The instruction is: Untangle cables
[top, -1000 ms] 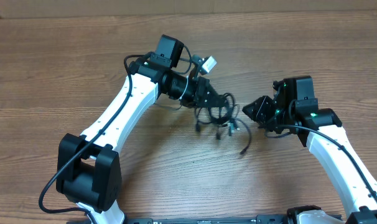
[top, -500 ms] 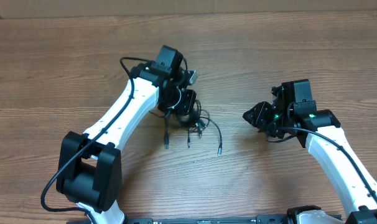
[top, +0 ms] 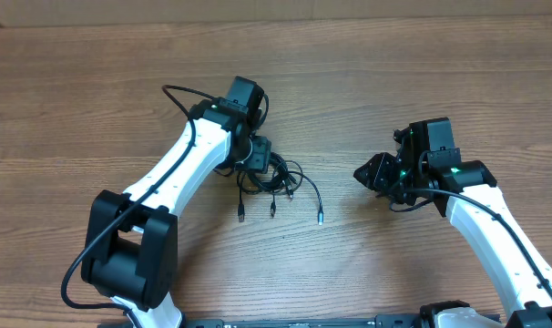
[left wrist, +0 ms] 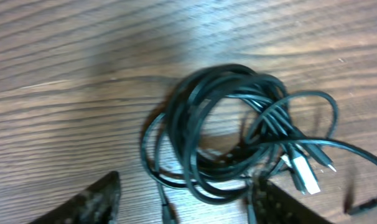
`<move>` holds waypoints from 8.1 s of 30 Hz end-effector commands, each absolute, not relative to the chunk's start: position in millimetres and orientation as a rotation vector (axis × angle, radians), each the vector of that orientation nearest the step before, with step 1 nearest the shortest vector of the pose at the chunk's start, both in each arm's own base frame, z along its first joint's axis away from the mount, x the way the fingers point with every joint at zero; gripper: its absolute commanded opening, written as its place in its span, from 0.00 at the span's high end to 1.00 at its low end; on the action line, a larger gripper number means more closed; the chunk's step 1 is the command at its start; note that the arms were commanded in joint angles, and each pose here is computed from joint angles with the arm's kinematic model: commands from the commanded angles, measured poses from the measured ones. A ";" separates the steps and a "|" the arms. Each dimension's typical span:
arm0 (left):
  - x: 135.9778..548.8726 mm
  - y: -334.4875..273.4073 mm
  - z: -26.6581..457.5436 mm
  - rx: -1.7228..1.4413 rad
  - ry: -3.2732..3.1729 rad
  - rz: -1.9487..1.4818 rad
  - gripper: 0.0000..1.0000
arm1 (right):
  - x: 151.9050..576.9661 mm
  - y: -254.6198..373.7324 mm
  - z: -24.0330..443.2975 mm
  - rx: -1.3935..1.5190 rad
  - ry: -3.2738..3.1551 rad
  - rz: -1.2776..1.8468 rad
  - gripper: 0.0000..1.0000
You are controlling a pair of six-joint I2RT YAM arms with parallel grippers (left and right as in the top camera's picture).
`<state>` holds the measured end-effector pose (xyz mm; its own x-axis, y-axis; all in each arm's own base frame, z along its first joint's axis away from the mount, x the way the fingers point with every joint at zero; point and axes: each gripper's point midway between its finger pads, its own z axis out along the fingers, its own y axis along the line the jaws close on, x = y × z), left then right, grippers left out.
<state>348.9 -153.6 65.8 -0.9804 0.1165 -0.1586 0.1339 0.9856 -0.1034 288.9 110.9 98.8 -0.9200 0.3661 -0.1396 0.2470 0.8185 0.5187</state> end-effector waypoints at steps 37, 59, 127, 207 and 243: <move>368.4 -182.8 21.3 0.509 2.978 -0.386 0.96 | 286.8 110.7 96.0 0.292 2.779 0.700 0.53; 338.8 -264.1 80.8 1.160 2.640 -0.777 0.96 | 268.9 149.9 94.4 -0.063 2.778 0.821 0.43; 347.7 -247.9 79.1 0.947 2.769 -0.741 0.96 | 229.4 217.1 76.9 -0.432 2.802 1.096 0.68; 318.0 -266.5 82.1 1.181 2.704 -0.830 0.96 | 264.7 166.7 56.5 -0.074 2.867 0.765 0.90; 314.8 -273.3 87.4 1.140 2.704 -0.919 0.96 | 265.6 168.4 57.6 -0.080 2.859 0.778 0.74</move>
